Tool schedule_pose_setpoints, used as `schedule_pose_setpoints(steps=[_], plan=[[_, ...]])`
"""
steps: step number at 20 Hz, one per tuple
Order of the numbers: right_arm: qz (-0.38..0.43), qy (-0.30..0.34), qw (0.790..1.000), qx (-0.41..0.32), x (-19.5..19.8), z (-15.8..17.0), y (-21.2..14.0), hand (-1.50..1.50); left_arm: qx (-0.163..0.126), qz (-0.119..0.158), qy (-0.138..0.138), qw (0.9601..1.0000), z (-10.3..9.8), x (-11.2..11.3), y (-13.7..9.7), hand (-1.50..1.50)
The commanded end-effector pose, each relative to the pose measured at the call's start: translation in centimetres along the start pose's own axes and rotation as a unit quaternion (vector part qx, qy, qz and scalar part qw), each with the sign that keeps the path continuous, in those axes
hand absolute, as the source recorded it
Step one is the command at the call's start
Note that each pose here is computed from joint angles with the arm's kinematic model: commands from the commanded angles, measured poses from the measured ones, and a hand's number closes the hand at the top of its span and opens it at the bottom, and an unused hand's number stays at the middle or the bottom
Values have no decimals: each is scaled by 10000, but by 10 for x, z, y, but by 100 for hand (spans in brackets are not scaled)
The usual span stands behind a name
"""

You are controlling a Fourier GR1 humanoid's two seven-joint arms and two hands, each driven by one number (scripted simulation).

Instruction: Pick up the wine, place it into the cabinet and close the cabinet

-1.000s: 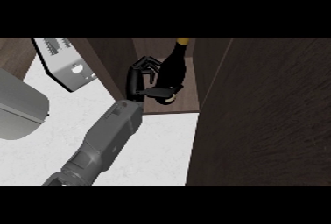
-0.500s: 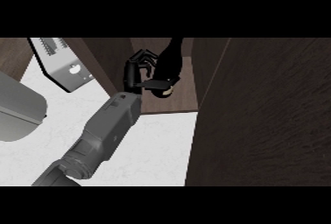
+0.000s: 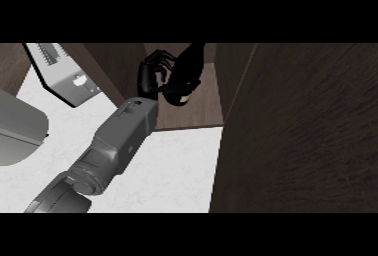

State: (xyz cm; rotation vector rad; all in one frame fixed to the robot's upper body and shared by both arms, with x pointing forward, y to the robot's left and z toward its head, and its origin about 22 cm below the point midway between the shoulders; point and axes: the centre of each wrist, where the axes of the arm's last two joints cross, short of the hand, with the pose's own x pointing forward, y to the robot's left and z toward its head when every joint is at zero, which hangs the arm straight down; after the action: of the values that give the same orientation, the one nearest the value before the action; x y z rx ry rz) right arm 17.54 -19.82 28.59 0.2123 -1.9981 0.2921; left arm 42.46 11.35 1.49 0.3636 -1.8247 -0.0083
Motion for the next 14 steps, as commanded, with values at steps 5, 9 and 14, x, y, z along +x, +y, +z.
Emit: schedule_pose_setpoints(steps=[5, 9, 14], plan=[[-110, 0, 9999, 96, 2, 6, -1, -150, 147, -339, 212, 9991, -5, -3, 10, 150], [-158, -169, 9997, 124, 1, 6, 0, -150, 236, -264, 340, 9988, 1, -11, 14, 150], [-167, -118, 9997, 153, 8, 3, 3, -150, 115, 838, 790, 9933, 14, -15, 0, 150]])
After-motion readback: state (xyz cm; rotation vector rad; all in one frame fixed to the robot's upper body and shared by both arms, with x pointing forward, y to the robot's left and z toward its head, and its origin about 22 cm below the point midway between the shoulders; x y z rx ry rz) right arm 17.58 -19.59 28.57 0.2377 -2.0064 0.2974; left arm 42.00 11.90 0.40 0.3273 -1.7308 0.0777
